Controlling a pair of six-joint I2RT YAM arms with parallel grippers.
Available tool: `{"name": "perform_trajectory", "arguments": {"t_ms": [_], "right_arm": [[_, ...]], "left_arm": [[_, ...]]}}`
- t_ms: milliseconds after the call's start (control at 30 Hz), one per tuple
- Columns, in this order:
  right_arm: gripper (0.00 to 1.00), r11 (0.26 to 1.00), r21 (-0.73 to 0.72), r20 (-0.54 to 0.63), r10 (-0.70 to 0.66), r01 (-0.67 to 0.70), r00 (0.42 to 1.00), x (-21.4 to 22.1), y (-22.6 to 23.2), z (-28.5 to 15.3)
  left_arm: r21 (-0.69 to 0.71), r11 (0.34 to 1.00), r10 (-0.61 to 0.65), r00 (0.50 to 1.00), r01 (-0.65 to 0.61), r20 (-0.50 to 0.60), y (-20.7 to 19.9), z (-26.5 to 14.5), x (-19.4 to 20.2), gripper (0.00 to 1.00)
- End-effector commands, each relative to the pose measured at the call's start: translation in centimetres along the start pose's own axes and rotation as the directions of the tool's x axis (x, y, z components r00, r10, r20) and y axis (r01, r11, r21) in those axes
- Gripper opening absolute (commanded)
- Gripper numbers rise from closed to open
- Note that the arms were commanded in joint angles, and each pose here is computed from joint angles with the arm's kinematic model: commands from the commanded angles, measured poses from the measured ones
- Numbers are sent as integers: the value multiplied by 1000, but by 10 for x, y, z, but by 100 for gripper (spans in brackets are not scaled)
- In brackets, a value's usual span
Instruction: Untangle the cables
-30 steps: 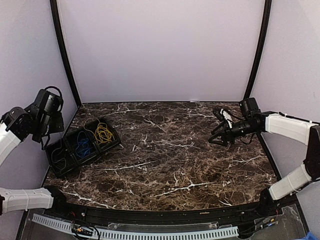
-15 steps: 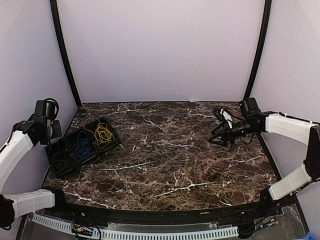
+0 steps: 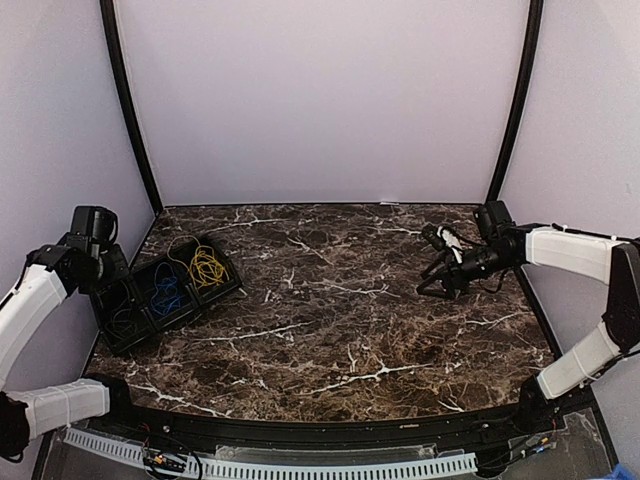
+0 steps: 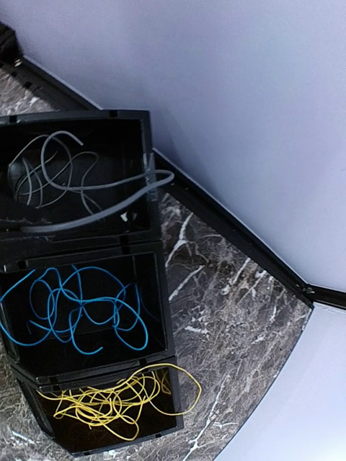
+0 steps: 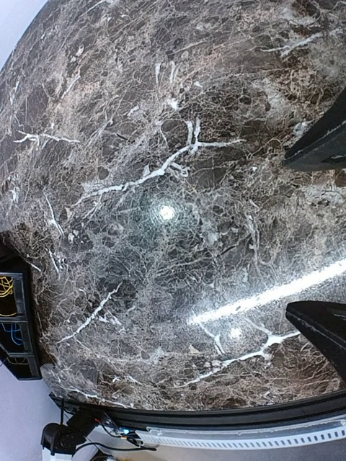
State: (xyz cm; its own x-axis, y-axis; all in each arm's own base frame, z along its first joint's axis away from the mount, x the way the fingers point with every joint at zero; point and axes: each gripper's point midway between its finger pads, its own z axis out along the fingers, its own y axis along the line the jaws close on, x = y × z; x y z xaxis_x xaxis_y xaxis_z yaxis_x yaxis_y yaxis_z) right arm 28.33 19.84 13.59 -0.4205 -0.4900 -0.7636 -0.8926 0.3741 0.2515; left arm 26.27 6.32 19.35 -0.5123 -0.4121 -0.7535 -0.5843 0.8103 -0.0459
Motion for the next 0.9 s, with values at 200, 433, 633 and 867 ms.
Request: {"name": "perform_trajectory", "arguments": {"t_ms": [200, 433, 633, 867], "right_arm": [[63, 999, -22, 17, -26, 26, 1000, -10, 3, -2], [62, 999, -23, 12, -26, 26, 1000, -8, 3, -2], [62, 999, -26, 9, -24, 25, 1000, -8, 3, -2], [62, 999, -21, 8, -27, 27, 1000, -8, 2, -2]], "left_arm": [[-83, 956, -291, 949, 283, -120, 16, 16, 45, 0], [-204, 922, -358, 926, 329, -122, 53, 34, 62, 0], [-202, 927, -347, 928, 317, -136, 56, 50, 69, 0], [-132, 946, -311, 943, 296, -117, 45, 53, 58, 9]]}}
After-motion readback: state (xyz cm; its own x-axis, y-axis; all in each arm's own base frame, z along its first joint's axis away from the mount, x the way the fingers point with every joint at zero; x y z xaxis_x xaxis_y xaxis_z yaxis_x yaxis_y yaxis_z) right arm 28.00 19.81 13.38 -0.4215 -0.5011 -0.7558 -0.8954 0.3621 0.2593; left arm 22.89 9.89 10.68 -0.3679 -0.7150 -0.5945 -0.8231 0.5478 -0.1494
